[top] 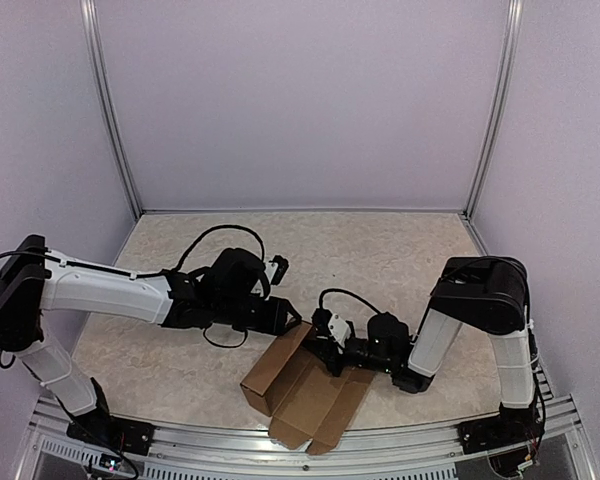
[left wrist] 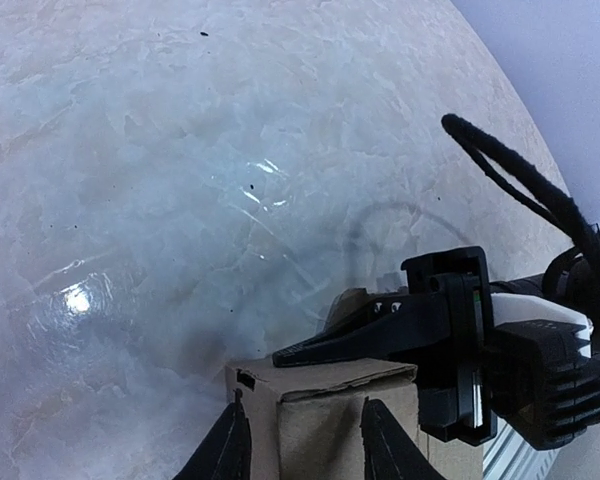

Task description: Fold the paper box

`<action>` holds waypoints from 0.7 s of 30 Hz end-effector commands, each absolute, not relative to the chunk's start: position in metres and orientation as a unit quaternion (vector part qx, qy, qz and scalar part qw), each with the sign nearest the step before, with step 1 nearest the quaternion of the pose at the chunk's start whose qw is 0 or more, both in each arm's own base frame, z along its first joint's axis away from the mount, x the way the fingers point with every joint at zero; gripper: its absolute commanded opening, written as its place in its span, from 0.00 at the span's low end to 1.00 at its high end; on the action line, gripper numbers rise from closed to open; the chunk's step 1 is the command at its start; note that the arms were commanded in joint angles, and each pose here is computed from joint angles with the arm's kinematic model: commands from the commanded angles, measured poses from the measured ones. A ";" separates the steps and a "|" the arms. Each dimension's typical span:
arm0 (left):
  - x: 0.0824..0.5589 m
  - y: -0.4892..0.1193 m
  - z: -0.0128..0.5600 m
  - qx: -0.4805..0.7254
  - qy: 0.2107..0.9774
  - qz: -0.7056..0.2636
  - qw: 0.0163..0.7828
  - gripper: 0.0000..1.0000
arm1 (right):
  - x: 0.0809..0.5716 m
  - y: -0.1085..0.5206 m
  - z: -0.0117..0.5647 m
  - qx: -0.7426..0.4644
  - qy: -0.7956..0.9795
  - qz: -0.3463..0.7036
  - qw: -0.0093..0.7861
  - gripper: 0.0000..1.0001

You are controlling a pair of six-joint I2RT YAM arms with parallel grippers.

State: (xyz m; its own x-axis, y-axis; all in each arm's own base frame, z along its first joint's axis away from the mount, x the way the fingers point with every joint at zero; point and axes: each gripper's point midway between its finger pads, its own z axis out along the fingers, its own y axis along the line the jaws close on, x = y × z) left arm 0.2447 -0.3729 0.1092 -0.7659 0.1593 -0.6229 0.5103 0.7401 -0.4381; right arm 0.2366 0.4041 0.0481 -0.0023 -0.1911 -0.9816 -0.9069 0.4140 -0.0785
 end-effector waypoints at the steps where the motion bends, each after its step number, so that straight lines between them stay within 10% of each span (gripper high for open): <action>1: 0.243 -0.378 0.105 0.201 0.893 -0.291 0.279 0.36 | 0.240 0.400 0.096 -0.404 0.570 0.339 0.630 0.19; 21: 0.241 -0.381 0.089 0.206 0.903 -0.272 0.262 0.29 | 0.250 0.412 0.117 -0.393 0.548 0.342 0.654 0.23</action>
